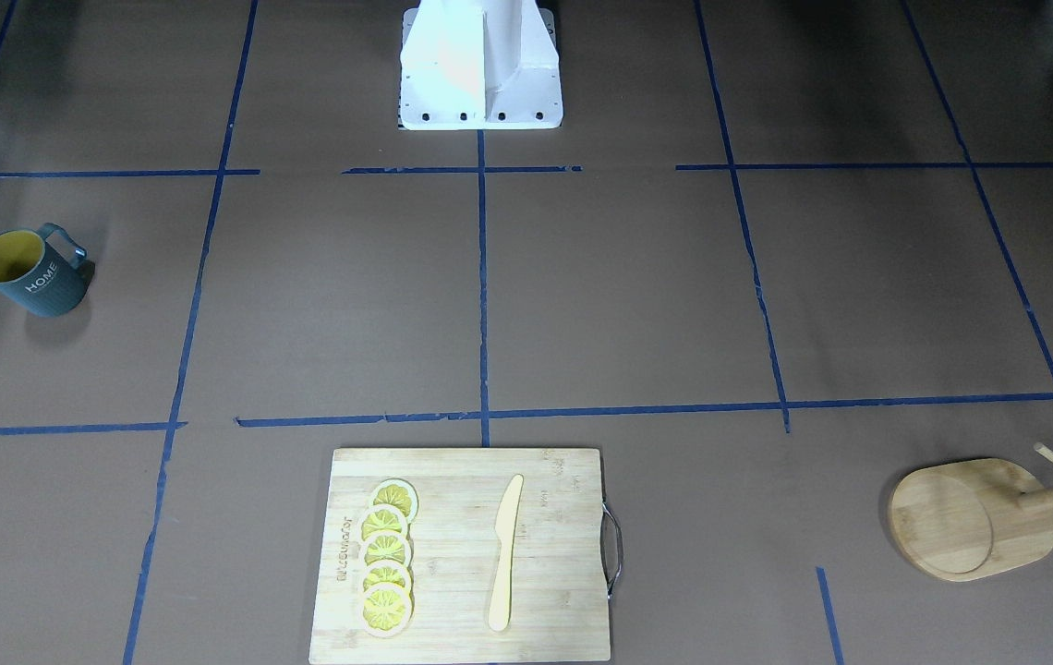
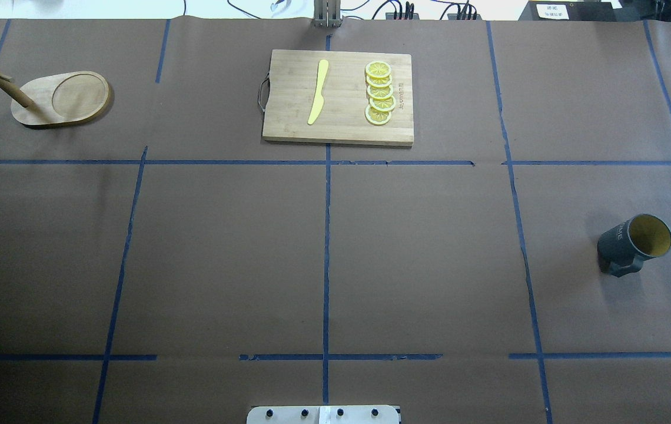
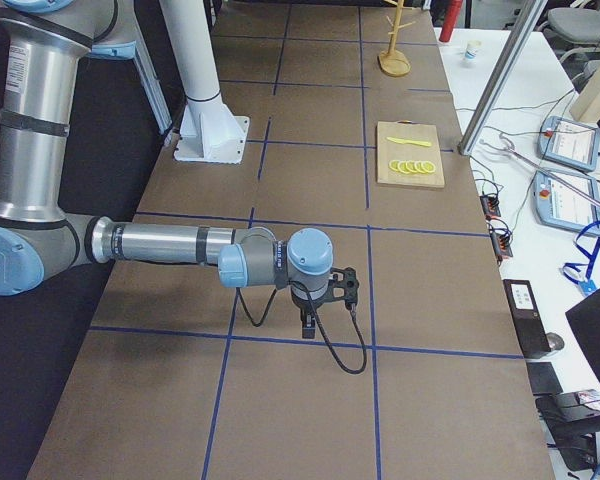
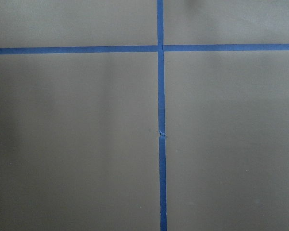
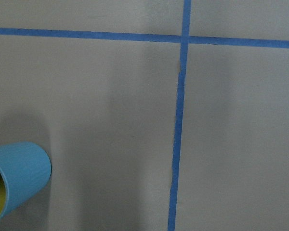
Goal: Hang cup on storage rack
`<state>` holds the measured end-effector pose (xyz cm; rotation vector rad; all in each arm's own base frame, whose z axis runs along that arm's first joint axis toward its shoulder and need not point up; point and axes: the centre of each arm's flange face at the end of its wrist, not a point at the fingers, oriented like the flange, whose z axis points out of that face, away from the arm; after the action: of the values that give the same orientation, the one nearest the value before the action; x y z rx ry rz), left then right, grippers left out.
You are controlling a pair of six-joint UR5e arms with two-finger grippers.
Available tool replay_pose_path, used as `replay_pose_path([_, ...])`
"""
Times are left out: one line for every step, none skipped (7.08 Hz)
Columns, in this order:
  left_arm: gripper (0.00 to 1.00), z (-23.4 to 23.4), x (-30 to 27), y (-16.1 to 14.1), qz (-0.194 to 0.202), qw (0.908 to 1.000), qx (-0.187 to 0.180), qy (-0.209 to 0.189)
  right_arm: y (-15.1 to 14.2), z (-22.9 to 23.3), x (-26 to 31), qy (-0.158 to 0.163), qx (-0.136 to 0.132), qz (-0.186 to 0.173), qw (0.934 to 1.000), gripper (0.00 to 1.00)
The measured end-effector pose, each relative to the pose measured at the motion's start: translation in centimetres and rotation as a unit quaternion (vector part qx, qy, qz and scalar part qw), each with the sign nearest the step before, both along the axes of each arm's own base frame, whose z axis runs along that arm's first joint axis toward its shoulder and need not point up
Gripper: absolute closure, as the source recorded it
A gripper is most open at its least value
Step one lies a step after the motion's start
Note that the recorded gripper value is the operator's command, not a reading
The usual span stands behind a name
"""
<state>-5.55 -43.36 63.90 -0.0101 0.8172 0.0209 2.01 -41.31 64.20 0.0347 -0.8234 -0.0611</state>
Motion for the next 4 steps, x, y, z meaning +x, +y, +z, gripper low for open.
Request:
replay_pose_path([0.00, -0.2, 0.0, 0.0, -0.001, 1.0000, 0.001, 0.000, -0.3, -0.4, -0.8, -0.001, 0.007, -0.001, 1.0000, 0.00])
replay_pose_path([0.00, -0.4, 0.0, -0.1, -0.001, 1.0000, 0.003, 0.000, -0.5, -0.9, -1.7, -0.005, 0.013, 0.006, 0.9999, 0.00])
replay_pose_path([0.00, -0.5, 0.0, -0.1, -0.001, 1.0000, 0.004, 0.000, -0.8, -1.8, -3.6, -0.006, 0.016, 0.020, 0.9997, 0.00])
replay_pose_path([0.00, -0.6, 0.1, -0.2, -0.001, 1.0000, 0.005, 0.001, -0.9, -2.4, -5.6, -0.002, 0.015, 0.038, 0.9992, 0.00])
